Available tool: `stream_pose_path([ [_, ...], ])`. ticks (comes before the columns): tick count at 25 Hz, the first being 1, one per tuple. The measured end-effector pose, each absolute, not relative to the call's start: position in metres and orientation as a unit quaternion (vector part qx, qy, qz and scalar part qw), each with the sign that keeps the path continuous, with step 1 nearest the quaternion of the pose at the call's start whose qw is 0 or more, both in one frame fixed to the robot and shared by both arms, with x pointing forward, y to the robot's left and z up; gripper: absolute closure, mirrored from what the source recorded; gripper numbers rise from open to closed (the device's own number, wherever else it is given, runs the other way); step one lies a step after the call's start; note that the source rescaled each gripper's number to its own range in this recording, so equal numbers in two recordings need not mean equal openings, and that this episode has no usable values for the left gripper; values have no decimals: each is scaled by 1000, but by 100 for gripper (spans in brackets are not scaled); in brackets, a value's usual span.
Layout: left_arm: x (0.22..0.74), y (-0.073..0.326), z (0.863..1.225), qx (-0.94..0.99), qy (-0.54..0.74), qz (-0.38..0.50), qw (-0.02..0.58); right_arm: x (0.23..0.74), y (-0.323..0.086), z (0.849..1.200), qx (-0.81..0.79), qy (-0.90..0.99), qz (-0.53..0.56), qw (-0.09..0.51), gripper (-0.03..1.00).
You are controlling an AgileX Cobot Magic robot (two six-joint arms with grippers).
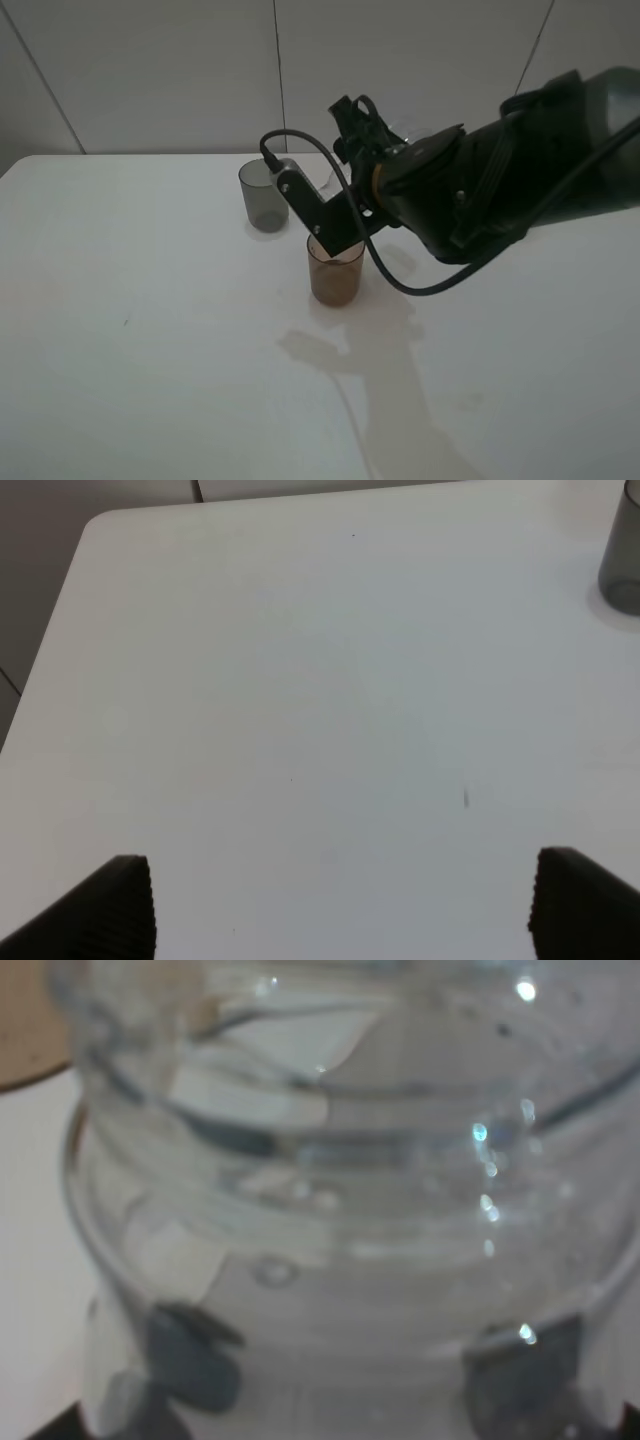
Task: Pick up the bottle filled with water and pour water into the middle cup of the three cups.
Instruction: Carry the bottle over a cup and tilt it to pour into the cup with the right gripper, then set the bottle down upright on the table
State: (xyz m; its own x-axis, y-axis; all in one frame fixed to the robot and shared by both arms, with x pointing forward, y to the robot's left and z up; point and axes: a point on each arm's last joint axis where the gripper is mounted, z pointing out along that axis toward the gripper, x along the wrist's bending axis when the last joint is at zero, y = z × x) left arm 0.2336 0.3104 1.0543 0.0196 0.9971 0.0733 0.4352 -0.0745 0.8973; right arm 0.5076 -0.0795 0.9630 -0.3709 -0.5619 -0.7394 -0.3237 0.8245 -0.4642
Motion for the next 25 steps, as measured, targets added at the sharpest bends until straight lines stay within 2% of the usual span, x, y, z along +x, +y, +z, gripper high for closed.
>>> stream_pose_path([
  [3,234,310,1054,618,579,394,357,510,-88,970,-205,856,-46,472,94],
  [9,234,310,1054,618,579,394,357,527,-120,971,-24,913,90,398,94],
  [17,234,310,1054,618,579,394,357,549,-159,967,177,873,309,332,94],
  [25,234,310,1054,618,579,394,357,551,-179,935,305,788,450,289,94],
])
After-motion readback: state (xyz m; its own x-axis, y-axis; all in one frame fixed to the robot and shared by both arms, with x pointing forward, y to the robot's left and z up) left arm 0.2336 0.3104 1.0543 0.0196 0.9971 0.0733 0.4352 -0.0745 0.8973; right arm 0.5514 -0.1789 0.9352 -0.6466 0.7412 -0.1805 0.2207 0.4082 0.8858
